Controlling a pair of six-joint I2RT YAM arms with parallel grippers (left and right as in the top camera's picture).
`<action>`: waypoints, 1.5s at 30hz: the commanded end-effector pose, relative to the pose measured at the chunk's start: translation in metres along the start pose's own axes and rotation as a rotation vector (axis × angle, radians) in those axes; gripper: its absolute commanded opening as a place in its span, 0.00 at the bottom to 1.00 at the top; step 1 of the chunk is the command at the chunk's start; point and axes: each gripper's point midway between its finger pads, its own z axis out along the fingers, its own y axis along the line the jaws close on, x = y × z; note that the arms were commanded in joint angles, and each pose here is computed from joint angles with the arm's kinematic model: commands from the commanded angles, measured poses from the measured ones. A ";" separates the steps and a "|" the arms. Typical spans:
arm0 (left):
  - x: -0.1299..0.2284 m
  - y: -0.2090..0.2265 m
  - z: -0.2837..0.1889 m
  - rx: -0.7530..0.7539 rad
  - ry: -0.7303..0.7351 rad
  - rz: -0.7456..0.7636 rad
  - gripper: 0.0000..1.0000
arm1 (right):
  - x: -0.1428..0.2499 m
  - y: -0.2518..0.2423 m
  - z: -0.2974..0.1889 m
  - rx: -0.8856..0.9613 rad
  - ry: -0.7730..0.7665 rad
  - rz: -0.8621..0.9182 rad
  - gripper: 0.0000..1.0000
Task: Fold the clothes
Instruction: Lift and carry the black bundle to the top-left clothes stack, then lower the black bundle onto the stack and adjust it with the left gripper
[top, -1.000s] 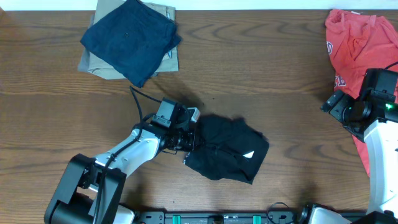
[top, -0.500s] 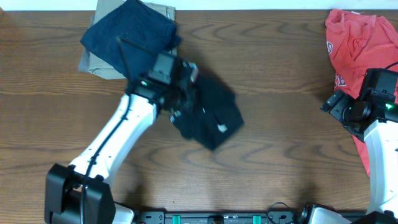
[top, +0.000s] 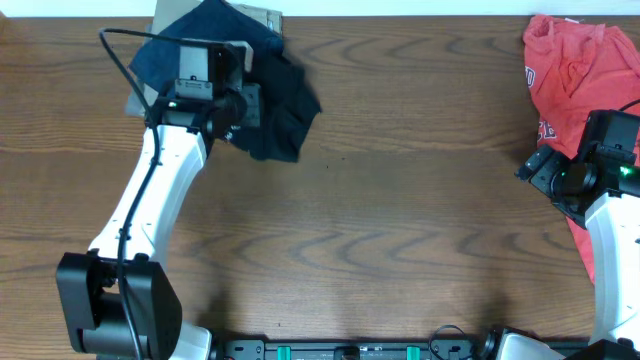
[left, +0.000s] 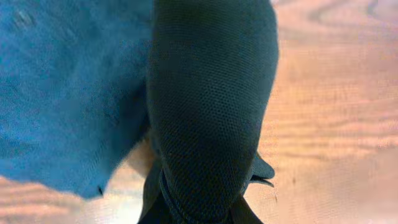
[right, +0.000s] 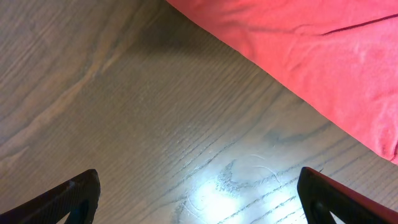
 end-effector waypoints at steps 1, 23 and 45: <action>-0.031 -0.002 -0.012 0.001 -0.100 0.030 0.06 | -0.003 0.000 -0.003 -0.004 -0.013 0.000 0.99; -0.118 0.008 -0.044 -0.079 -0.442 -0.082 0.06 | -0.003 0.000 -0.003 -0.004 -0.013 0.000 0.99; -0.117 0.125 0.009 -0.413 -0.500 -0.221 0.07 | -0.003 0.000 -0.003 -0.004 -0.013 0.000 0.99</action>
